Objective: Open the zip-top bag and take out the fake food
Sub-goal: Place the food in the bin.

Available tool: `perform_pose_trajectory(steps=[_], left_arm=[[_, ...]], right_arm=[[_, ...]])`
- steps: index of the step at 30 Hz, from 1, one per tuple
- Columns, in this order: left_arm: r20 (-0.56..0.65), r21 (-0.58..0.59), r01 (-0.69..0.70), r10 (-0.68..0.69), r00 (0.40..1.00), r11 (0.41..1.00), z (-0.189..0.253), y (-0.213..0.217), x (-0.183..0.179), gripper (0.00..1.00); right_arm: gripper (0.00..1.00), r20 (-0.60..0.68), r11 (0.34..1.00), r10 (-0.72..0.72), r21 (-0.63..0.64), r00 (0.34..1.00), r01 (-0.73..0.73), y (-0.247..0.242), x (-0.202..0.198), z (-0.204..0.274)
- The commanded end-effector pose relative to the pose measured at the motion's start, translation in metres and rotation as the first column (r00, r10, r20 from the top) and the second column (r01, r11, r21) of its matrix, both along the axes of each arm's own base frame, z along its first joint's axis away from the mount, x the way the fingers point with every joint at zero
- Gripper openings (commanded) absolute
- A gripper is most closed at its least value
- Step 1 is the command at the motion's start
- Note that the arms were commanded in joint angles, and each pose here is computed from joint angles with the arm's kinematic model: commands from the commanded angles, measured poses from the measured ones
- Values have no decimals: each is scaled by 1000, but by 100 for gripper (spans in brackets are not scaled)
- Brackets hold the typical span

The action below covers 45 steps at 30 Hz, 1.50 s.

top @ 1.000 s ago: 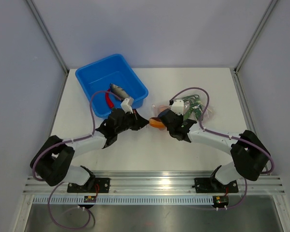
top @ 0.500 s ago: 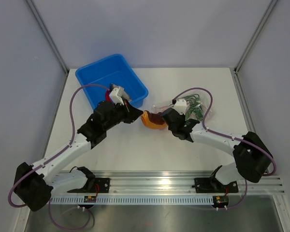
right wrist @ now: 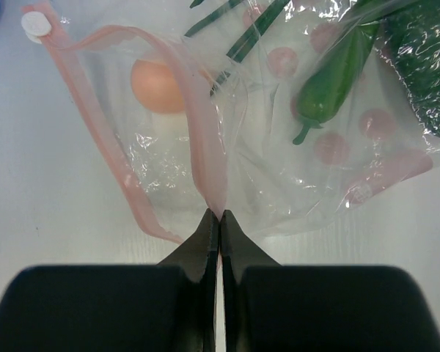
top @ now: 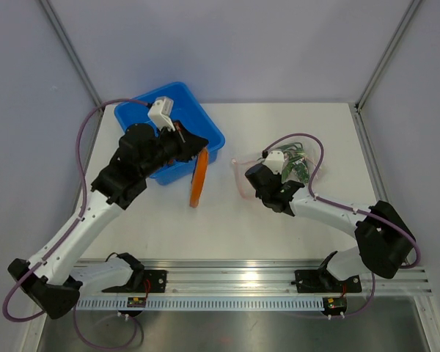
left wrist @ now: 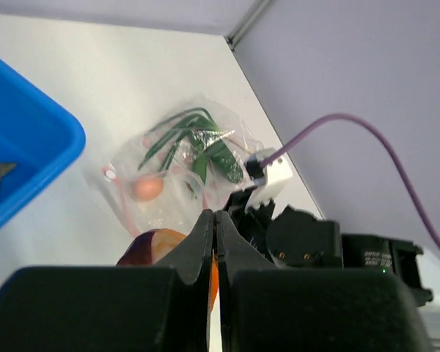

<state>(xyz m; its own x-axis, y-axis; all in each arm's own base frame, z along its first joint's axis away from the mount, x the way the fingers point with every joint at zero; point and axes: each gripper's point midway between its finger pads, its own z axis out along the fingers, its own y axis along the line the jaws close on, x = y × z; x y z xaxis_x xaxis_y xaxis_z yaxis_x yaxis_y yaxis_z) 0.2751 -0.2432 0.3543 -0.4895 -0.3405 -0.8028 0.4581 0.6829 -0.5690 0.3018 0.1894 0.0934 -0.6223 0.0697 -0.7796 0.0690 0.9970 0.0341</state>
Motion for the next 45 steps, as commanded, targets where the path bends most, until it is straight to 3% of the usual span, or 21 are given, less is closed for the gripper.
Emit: perform_pose_trajectory(steps=[1, 11, 24, 31, 43, 45], left_arm=[[48, 17, -72, 71, 996, 997, 39, 16, 20, 0], [50, -124, -136, 143, 988, 983, 108, 59, 63, 0], [57, -235, -303, 324, 944, 924, 117, 139, 151, 0], [14, -215, -355, 366, 931, 910, 82, 167, 183, 0], [-115, -210, -348, 331, 937, 914, -7, 170, 231, 0], [-139, -203, -349, 326, 935, 915, -32, 170, 233, 5]], right_arm=[[0, 42, 999, -17, 52, 999, 15, 1, 6, 14], [0, 35, 998, -12, 55, 999, 10, 3, 6, 11], [0, 29, 998, -5, 58, 1000, 4, 4, 6, 9], [0, 31, 997, 5, 77, 1000, -8, 6, 3, 11], [0, 33, 996, 10, 84, 999, -13, 7, 3, 13], [0, 34, 996, 13, 86, 999, -16, 7, 3, 13]])
